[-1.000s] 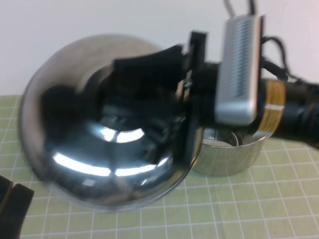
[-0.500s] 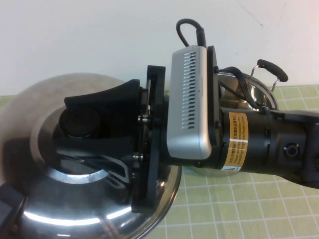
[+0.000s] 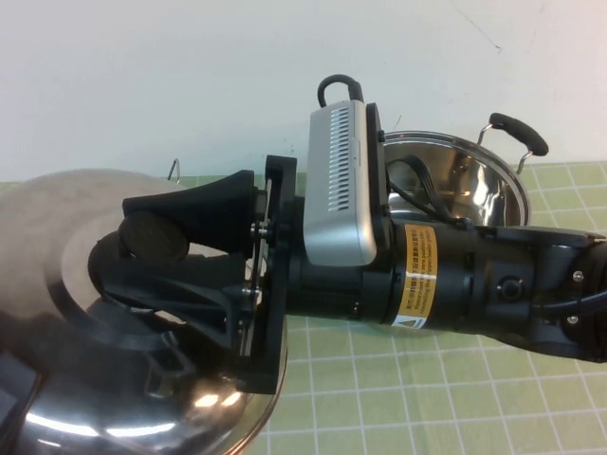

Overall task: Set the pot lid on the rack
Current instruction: Hand over the pot lid

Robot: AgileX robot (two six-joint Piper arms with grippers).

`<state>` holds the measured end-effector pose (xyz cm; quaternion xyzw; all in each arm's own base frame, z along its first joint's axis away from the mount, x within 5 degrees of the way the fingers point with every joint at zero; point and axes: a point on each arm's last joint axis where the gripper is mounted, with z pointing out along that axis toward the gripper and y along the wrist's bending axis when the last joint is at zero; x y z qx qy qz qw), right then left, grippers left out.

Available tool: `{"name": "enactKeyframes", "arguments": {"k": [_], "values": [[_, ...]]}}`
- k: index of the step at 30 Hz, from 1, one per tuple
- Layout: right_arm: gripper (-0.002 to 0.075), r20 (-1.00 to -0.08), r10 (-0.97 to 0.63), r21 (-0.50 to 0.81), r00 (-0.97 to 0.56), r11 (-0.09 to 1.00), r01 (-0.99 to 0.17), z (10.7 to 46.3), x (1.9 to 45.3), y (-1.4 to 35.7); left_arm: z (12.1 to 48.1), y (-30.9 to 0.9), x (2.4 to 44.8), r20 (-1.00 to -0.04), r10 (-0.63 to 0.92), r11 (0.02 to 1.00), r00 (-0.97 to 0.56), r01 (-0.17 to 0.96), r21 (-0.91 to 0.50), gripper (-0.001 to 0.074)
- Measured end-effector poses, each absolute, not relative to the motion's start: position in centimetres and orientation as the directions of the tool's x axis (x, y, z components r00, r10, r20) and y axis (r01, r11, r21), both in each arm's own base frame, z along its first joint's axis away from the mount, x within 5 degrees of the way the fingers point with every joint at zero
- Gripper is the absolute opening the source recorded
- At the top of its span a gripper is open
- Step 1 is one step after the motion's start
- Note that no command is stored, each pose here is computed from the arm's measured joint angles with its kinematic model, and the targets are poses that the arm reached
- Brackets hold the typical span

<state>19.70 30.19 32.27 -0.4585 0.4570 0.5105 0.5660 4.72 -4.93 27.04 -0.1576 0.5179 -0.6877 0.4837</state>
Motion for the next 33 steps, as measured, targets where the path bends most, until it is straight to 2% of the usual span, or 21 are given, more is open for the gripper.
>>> {"name": "enactKeyframes", "arguments": {"k": [4,9,13,19,22,25,30,33], "values": [[0.0368,-0.984,0.168,-0.051,0.059,0.054,-0.997,32.4,19.7,30.2,27.2,-5.0,4.6,-0.286,-0.821,-0.011,-0.494,0.514,-0.858,0.0099],[0.0566,-0.969,0.24,-0.046,0.051,0.025,-0.999,33.0,19.3,30.2,27.1,-5.2,4.5,-0.331,-0.806,0.03,-0.491,0.525,-0.851,0.002],[0.0603,-0.941,0.322,-0.091,0.103,0.053,-0.994,34.2,19.2,29.9,28.5,-5.0,4.6,-0.409,-0.81,0.119,-0.419,0.566,-0.815,0.0011],[0.0601,-0.876,0.428,-0.183,0.224,0.136,-0.974,37.5,18.3,28.2,32.4,-4.5,4.2,-0.593,-0.774,0.364,-0.222,0.61,-0.704,0.0008],[0.0549,-0.848,0.462,-0.216,0.26,0.149,-0.965,39.1,17.5,27.3,34.5,-4.0,4.0,-0.673,-0.731,0.496,-0.108,0.594,-0.634,0.0008],[0.0438,-0.819,0.474,-0.285,0.323,0.154,-0.946,40.3,16.5,26.4,35.9,-3.5,4.9,-0.727,-0.685,0.599,-0.038,0.539,-0.593,0.0008],[0.015,-0.776,0.411,-0.47,0.479,0.131,-0.873,41.5,14.4,25.3,36.7,-3.9,8.8,-0.764,-0.635,0.649,-0.111,0.459,-0.606,0.0008],[0.0045,-0.757,0.32,-0.567,0.57,0.113,-0.816,41.8,13.5,24.6,37.1,-4.5,11.6,-0.772,-0.605,0.648,-0.195,0.444,-0.619,0.0008]]}}
